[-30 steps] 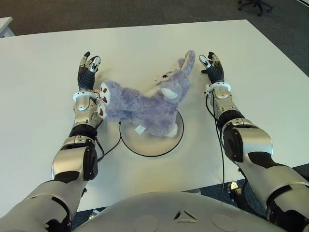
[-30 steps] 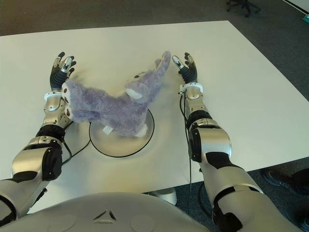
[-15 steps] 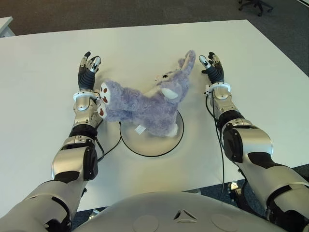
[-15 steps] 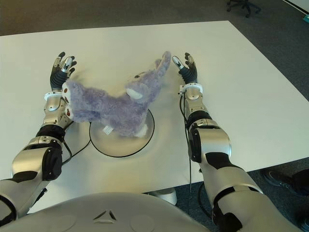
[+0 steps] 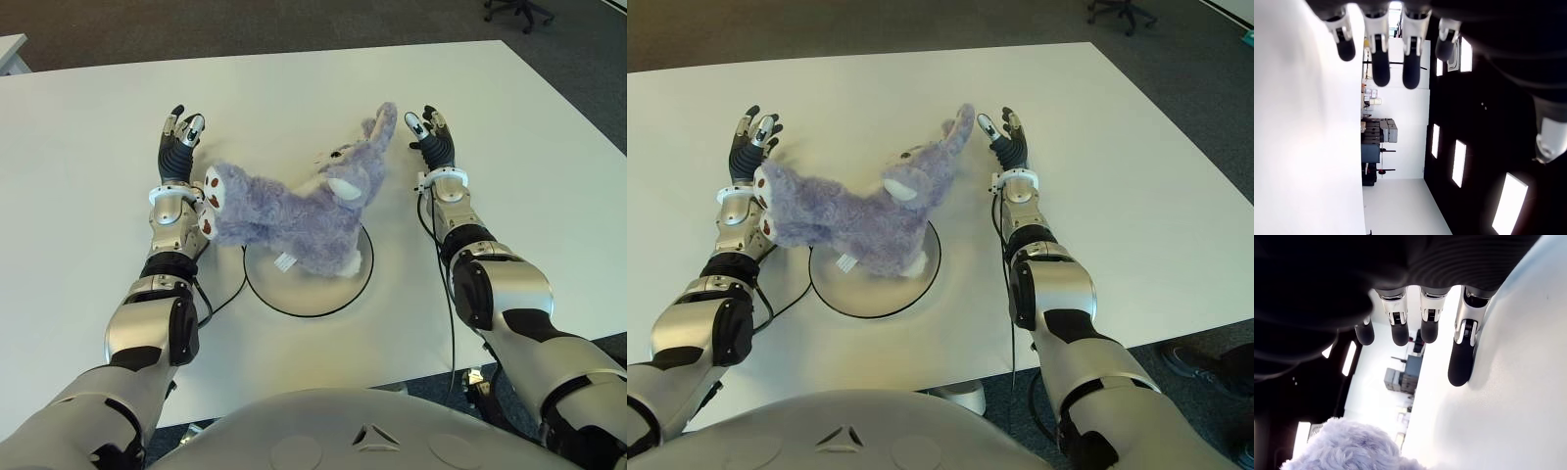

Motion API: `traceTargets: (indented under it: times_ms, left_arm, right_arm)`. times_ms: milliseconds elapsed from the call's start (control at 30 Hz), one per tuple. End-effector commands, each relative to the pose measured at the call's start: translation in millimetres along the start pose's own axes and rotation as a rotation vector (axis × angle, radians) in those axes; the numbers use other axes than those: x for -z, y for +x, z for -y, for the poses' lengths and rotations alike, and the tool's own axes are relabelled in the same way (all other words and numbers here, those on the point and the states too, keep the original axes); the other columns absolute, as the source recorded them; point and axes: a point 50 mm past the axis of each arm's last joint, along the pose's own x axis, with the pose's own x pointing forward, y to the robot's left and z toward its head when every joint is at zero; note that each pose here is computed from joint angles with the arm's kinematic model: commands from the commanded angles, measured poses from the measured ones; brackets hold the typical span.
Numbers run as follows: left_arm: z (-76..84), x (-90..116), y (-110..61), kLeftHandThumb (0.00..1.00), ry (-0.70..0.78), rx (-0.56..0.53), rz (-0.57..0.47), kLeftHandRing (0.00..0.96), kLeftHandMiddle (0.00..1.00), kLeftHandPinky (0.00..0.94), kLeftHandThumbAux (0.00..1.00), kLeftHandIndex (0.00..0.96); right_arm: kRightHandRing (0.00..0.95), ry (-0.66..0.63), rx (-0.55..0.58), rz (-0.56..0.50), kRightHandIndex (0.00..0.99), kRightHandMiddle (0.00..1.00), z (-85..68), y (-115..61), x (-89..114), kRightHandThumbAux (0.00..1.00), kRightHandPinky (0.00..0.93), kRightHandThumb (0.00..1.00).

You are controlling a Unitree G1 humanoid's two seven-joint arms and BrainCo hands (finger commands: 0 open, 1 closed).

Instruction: Put the doll into the plate.

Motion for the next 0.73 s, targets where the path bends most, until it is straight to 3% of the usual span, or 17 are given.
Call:
traceTargets:
  times_ms: [33, 733]
  left_arm:
    - [-6.1, 34.1, -21.4, 0.000, -0.005, -0.019, -0.141, 0.159, 0.189, 0.053, 0.468, 0.085]
    - [-6.5, 35.4, -21.7, 0.000, -0.010, -0.020, -0.148, 0.164, 0.200, 0.046, 0.480, 0.074]
  right_arm:
    - [0.000, 0.006, -0.021, -0.163, 0.000, 0.000, -5.6, -16.4, 38.7, 0.388, 0.000, 0.000]
    - [0.000, 0.031, -0.025, -0.189, 0.000, 0.000, -6.5, -18.3, 43.1, 0.451, 0.000, 0.000]
